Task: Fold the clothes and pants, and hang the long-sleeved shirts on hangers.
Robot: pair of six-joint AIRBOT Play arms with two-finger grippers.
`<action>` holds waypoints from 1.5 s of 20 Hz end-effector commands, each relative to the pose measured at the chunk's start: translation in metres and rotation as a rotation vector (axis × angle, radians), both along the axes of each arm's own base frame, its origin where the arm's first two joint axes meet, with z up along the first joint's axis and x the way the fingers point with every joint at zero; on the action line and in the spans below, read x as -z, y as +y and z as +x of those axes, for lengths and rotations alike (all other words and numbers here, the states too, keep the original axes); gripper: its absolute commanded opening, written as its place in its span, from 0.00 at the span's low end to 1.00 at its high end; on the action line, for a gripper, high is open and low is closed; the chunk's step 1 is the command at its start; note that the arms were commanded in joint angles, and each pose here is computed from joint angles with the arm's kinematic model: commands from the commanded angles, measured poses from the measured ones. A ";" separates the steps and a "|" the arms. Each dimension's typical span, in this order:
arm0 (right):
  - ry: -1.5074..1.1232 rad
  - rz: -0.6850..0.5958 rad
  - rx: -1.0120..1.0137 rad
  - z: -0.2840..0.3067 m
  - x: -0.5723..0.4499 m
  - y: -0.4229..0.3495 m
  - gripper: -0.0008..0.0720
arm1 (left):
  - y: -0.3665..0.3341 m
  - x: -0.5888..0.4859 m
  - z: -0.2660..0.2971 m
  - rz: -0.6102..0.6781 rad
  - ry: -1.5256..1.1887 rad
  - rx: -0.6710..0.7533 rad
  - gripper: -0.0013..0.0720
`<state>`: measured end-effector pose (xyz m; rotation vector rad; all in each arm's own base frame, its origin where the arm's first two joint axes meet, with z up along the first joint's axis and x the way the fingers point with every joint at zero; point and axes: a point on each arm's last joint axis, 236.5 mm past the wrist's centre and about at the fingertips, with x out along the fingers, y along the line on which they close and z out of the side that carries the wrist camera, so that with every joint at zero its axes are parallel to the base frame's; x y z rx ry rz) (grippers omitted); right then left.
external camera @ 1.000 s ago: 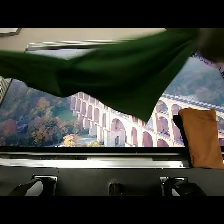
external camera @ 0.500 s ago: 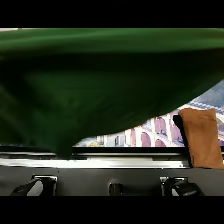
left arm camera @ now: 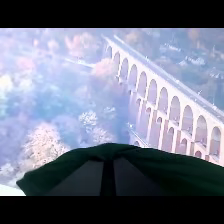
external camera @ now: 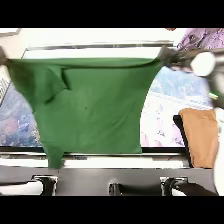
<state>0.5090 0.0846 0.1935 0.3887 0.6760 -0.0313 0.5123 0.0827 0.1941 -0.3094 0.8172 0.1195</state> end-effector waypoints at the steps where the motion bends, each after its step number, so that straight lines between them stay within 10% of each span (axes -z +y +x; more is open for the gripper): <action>1: 0.098 0.069 -0.005 0.062 0.116 0.026 0.05 | -0.020 0.132 0.060 -0.044 0.149 0.047 0.04; 8: 0.276 0.161 -0.002 0.069 0.222 0.049 0.06 | -0.041 0.224 0.075 -0.066 0.267 0.077 0.07; 9: 0.287 0.171 -0.017 0.065 0.221 0.053 0.16 | -0.041 0.221 0.073 -0.069 0.272 0.075 0.19; 11: 0.310 0.175 -0.064 0.054 0.210 0.060 0.45 | -0.039 0.210 0.060 -0.073 0.307 0.082 0.78; 12: 0.321 0.160 -0.096 0.046 0.199 0.062 0.52 | -0.037 0.201 0.052 -0.076 0.323 0.082 0.81; 20: 0.447 -0.158 -0.403 -0.082 0.089 -0.046 0.61 | 0.022 0.076 -0.014 -0.133 0.153 -0.004 0.79; 26: 0.525 0.367 -0.332 -0.183 0.163 -0.042 0.61 | 0.041 0.126 -0.113 -0.227 0.266 -0.135 0.79; 30: 0.611 0.464 -0.338 -0.219 0.230 0.002 0.67 | 0.040 0.150 -0.129 -0.258 0.326 -0.153 0.79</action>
